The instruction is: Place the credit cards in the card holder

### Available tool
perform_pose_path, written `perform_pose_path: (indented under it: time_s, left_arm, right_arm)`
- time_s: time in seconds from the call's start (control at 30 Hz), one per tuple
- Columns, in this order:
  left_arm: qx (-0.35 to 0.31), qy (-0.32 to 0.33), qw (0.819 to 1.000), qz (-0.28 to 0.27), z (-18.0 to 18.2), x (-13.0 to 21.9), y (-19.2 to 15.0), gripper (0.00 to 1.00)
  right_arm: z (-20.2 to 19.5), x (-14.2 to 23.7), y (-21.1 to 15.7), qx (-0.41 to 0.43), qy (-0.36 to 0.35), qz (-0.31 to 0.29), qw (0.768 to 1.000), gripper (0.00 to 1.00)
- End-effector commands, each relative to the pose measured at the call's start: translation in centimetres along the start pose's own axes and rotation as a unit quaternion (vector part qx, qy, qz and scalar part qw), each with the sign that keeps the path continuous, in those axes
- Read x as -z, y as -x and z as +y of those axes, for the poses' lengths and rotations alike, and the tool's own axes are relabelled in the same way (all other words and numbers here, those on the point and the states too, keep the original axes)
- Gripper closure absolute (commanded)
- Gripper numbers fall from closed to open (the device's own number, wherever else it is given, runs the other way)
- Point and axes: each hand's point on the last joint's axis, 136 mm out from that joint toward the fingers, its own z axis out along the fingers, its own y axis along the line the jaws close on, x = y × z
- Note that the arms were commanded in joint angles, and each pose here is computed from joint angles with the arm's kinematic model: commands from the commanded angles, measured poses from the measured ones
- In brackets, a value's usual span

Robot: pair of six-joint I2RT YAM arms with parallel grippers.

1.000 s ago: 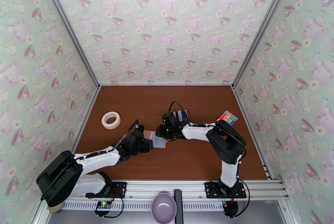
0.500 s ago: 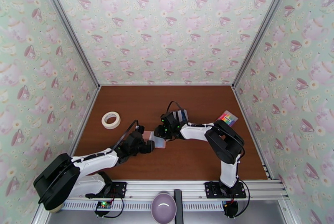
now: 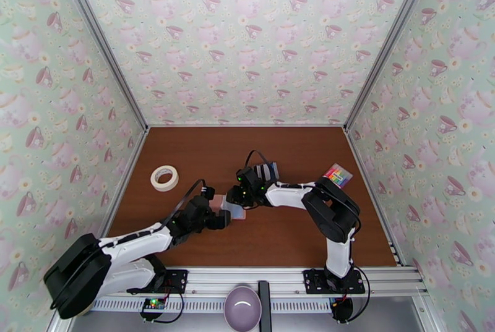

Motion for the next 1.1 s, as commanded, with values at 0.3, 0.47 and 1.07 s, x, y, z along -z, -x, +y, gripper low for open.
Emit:
perform_pose_path:
  time_s: [0.3,0.47,1.07]
  left_arm:
    - [-0.033,0.032,0.999,0.028,0.5,-0.9,-0.6,0.06]
    - [-0.040,0.027,0.998,0.036,0.1,-1.6,-0.7,0.04]
    - [-0.034,0.128,0.990,0.056,3.4,-2.1,-1.6,0.27]
  right_arm:
    - [1.3,-0.4,-0.4,-0.004,0.015,0.007,1.000,0.70]
    - [1.7,-0.4,-0.4,-0.006,0.021,0.007,1.000,0.70]
    - [2.8,0.0,-0.5,-0.002,0.032,0.003,0.999,0.70]
